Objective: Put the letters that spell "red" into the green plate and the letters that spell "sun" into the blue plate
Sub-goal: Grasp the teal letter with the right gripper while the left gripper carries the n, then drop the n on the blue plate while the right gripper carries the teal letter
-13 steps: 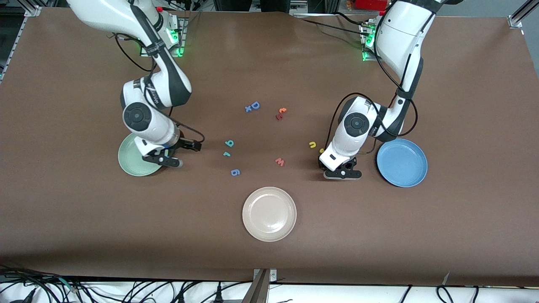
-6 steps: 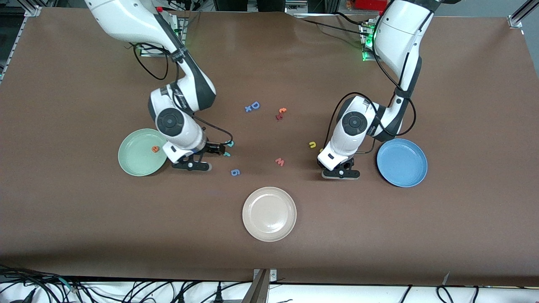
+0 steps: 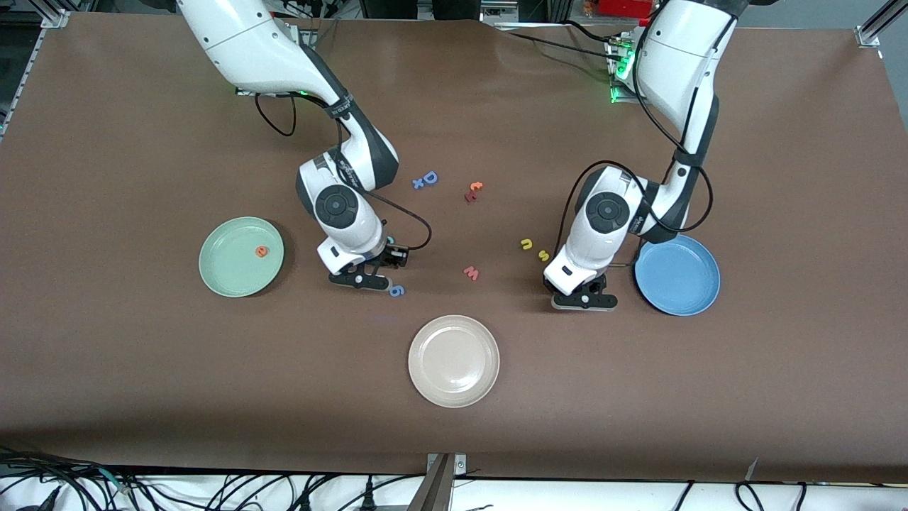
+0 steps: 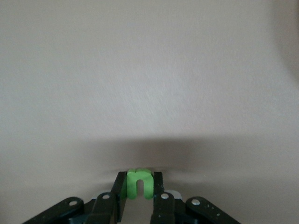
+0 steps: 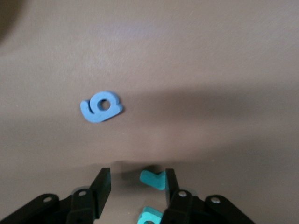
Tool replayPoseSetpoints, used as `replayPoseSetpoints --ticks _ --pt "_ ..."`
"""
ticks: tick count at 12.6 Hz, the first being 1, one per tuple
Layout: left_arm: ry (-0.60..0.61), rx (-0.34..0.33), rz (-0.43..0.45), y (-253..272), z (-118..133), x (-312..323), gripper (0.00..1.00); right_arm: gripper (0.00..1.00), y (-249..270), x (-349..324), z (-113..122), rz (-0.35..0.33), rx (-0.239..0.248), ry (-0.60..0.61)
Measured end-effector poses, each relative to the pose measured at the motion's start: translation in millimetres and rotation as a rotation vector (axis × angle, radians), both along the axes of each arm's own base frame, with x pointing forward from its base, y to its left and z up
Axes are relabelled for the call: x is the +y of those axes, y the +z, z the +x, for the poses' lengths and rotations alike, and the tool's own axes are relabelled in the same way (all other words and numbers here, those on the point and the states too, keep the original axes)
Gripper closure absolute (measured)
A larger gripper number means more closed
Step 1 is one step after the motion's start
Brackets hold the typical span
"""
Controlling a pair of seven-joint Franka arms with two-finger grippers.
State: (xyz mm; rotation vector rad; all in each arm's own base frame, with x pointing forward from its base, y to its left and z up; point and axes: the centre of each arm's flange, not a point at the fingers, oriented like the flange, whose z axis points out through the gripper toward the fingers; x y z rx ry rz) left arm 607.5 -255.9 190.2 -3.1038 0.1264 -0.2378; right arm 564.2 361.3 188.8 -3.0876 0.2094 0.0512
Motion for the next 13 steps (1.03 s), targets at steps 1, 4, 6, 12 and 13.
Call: replayPoseSetpoints --ticks 1,4,6,12,13 --pt "-0.037 -0.003 0.017 4.2 6.1 9.4 0.74 0.45 -3.5 1.8 -1.8 -0.002 0.003 0.003" --pt "-0.119 0.027 0.064 21.6 19.0 46.7 0.74 0.45 -4.3 -0.1 -0.6 -0.004 0.002 0.000" --pt "-0.166 0.054 0.079 35.0 27.3 84.3 0.74 0.45 -3.5 -2.4 1.6 -0.006 -0.001 -0.004" --pt "-0.271 0.146 0.085 55.7 13.0 190.4 0.74 0.45 -6.5 -10.9 3.3 -0.025 0.013 -0.013" --pt "-0.283 0.162 0.083 53.4 6.3 205.5 0.74 0.45 -7.6 -11.6 2.5 -0.028 0.017 -0.013"
